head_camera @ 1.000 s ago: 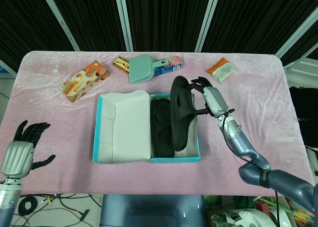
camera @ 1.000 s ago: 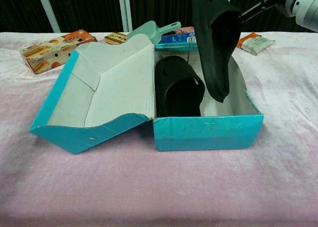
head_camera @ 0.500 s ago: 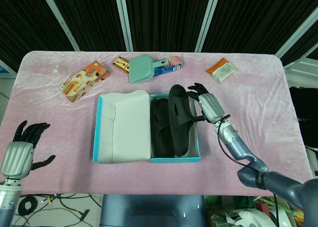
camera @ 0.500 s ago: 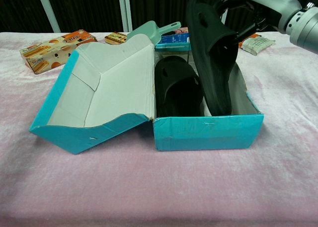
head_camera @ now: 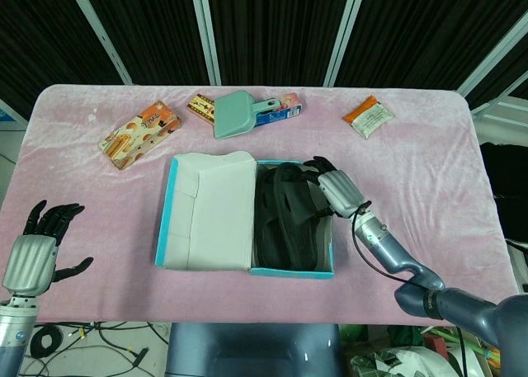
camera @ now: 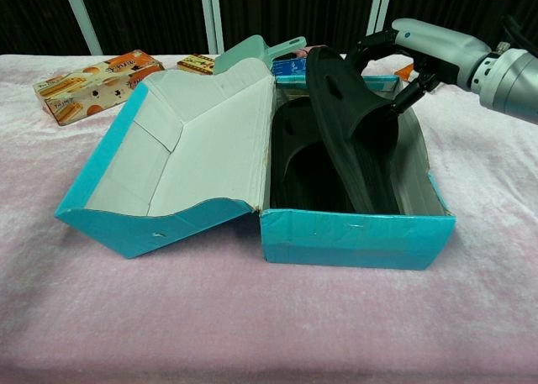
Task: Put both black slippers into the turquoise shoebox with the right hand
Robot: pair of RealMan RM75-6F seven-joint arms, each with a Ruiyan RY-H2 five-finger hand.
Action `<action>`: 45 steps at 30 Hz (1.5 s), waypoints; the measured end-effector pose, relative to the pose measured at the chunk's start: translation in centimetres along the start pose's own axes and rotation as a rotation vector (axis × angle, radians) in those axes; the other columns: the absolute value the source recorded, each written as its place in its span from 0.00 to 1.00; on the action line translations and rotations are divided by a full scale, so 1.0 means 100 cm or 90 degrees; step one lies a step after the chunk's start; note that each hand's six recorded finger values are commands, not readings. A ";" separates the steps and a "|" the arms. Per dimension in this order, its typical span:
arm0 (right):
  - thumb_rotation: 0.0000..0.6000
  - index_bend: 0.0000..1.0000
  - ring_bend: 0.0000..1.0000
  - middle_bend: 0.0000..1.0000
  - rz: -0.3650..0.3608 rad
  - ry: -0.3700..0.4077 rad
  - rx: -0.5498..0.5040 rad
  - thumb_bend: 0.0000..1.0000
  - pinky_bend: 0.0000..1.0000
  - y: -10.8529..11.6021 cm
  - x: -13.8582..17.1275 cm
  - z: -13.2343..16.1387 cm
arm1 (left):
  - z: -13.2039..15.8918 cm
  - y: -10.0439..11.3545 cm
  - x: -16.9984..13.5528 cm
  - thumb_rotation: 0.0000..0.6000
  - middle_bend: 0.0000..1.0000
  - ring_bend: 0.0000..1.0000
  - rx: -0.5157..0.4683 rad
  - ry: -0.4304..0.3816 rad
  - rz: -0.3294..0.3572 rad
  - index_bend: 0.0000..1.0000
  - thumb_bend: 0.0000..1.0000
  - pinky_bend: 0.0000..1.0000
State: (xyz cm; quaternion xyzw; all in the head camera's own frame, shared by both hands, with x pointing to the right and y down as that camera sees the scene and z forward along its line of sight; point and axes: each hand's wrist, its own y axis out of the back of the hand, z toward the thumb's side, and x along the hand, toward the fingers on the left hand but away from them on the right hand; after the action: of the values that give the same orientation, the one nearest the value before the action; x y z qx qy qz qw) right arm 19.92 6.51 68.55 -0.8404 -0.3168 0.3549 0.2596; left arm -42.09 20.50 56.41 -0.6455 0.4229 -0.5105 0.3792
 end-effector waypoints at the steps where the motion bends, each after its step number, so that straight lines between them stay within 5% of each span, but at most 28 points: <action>1: 1.00 0.53 0.12 0.42 0.005 -0.001 0.002 0.07 0.07 -0.001 -0.001 0.000 | 0.000 0.000 0.000 1.00 0.16 0.13 -0.001 0.000 0.000 0.16 0.00 0.00; 10: 1.00 0.53 0.09 0.38 0.060 -0.028 0.021 0.06 0.07 -0.006 -0.004 -0.003 | -0.003 -0.002 0.000 1.00 0.16 0.13 -0.004 0.005 -0.002 0.16 0.00 0.00; 21: 1.00 0.07 0.00 0.05 0.067 -0.029 0.042 0.06 0.07 0.003 0.003 -0.002 | -0.002 -0.004 0.002 1.00 0.16 0.13 -0.006 0.000 -0.003 0.16 0.00 0.00; 33: 1.00 0.00 0.00 0.00 0.100 -0.035 0.109 0.09 0.05 0.019 0.020 0.002 | -0.004 -0.002 0.000 1.00 0.16 0.13 -0.008 0.004 0.002 0.16 0.00 0.00; 38: 1.00 0.00 0.00 0.00 0.118 -0.047 0.131 0.28 0.05 0.031 0.032 0.003 | -0.004 -0.001 0.000 1.00 0.16 0.13 -0.008 0.002 0.003 0.16 0.00 0.00; 42: 1.00 0.14 0.00 0.08 0.117 -0.047 0.134 0.59 0.05 0.044 0.044 0.009 | -0.003 0.000 0.001 1.00 0.16 0.13 -0.007 -0.001 0.004 0.16 0.00 0.00; 45: 1.00 0.25 0.00 0.19 0.105 -0.035 0.133 0.73 0.05 0.053 0.051 0.018 | -0.002 0.000 0.001 1.00 0.16 0.13 -0.006 -0.002 0.005 0.16 0.00 0.00</action>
State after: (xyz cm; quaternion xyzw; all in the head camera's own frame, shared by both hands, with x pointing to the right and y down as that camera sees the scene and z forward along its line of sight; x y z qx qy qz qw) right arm 23.19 7.00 61.72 -0.8221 -0.2151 0.4287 0.3069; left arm -42.28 20.37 56.44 -0.6468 0.4270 -0.5059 0.3788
